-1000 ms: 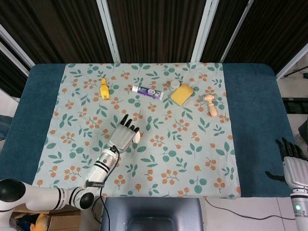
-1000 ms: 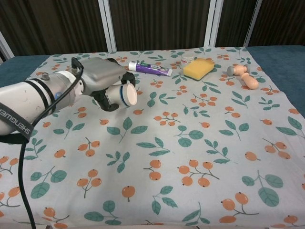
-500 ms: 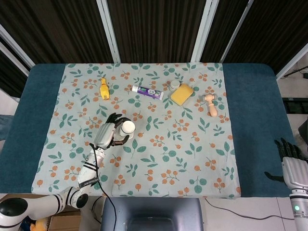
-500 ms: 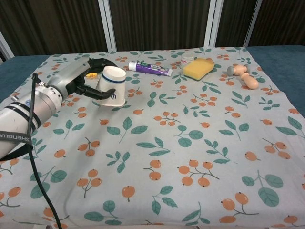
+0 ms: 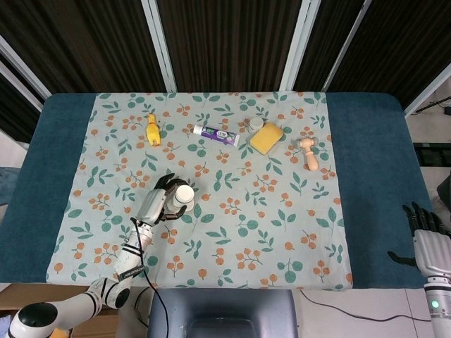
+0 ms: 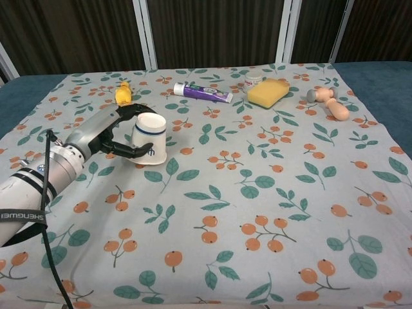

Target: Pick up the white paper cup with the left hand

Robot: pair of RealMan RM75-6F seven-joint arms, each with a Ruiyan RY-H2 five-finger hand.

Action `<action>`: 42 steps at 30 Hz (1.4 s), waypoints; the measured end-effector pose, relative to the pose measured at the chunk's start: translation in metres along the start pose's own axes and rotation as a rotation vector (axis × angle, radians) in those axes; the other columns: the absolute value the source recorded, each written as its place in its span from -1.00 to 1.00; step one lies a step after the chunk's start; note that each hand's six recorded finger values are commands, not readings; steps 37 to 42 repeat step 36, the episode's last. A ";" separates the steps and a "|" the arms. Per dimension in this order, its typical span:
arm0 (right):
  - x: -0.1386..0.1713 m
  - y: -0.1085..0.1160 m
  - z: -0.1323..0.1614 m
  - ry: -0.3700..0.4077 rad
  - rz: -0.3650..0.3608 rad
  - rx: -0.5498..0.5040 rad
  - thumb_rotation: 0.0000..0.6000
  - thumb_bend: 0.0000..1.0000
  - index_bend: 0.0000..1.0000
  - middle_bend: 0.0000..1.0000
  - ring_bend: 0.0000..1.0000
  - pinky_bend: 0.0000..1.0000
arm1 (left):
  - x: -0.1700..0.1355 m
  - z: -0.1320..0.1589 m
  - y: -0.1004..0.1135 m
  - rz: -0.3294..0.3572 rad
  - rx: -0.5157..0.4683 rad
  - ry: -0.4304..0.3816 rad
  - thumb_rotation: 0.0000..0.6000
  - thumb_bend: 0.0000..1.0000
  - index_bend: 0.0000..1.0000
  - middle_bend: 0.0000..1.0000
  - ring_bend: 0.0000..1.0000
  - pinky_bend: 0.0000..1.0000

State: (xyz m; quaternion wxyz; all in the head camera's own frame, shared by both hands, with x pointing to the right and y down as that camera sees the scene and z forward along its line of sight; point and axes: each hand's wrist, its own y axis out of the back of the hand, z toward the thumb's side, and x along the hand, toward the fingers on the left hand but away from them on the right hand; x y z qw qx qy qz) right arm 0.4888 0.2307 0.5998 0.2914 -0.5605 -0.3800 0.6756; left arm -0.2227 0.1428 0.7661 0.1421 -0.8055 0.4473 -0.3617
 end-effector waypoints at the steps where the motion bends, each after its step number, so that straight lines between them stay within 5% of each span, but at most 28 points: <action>1: 0.000 0.000 0.000 0.000 0.000 0.000 1.00 -0.96 -1.00 -1.00 -1.00 -1.00 | 0.000 0.000 0.000 -0.006 0.000 0.000 1.00 -0.28 -0.97 -0.98 -1.00 -1.00; 8: -0.001 0.002 0.001 -0.002 -0.004 -0.003 1.00 -0.96 -1.00 -1.00 -1.00 -1.00 | -0.004 0.002 0.004 -0.013 0.010 -0.019 1.00 -0.29 -1.00 -1.00 -1.00 -1.00; 14: -0.001 0.010 0.004 0.016 -0.029 -0.011 1.00 -0.96 -1.00 -1.00 -1.00 -1.00 | -0.022 0.023 0.032 0.027 0.071 -0.111 1.00 -0.32 -1.00 -1.00 -1.00 -1.00; 20: 0.001 0.019 0.004 0.037 -0.078 -0.016 1.00 -0.96 -1.00 -1.00 -1.00 -1.00 | -0.065 0.037 0.079 0.058 0.327 -0.117 1.00 -0.30 -1.00 -1.00 -1.00 -1.00; 24: 0.002 0.023 0.005 0.055 -0.121 -0.011 1.00 -0.96 -1.00 -1.00 -1.00 -1.00 | -0.114 0.025 0.137 0.142 0.637 -0.013 1.00 -0.30 -1.00 -1.00 -1.00 -1.00; 28: 0.007 0.026 0.009 0.073 -0.174 0.009 1.00 -0.96 -1.00 -1.00 -1.00 -1.00 | -0.163 0.003 0.175 0.159 0.829 0.129 1.00 -0.30 -1.00 -1.00 -1.00 -1.00; 32: 0.013 0.026 0.016 0.090 -0.207 0.024 1.00 -0.96 -1.00 -1.00 -1.00 -1.00 | -0.208 -0.023 0.189 0.139 0.845 0.256 1.00 -0.30 -1.00 -1.00 -1.00 -1.00; 36: 0.019 0.024 0.021 0.103 -0.206 0.023 1.00 -0.96 -1.00 -1.00 -1.00 -1.00 | -0.250 -0.046 0.200 0.160 0.744 0.348 1.00 -0.31 -1.00 -1.00 -1.00 -1.00; 42: 0.019 0.024 0.021 0.103 -0.206 0.023 1.00 -0.96 -1.00 -1.00 -1.00 -1.00 | -0.250 -0.046 0.200 0.160 0.744 0.348 1.00 -0.31 -1.00 -1.00 -1.00 -1.00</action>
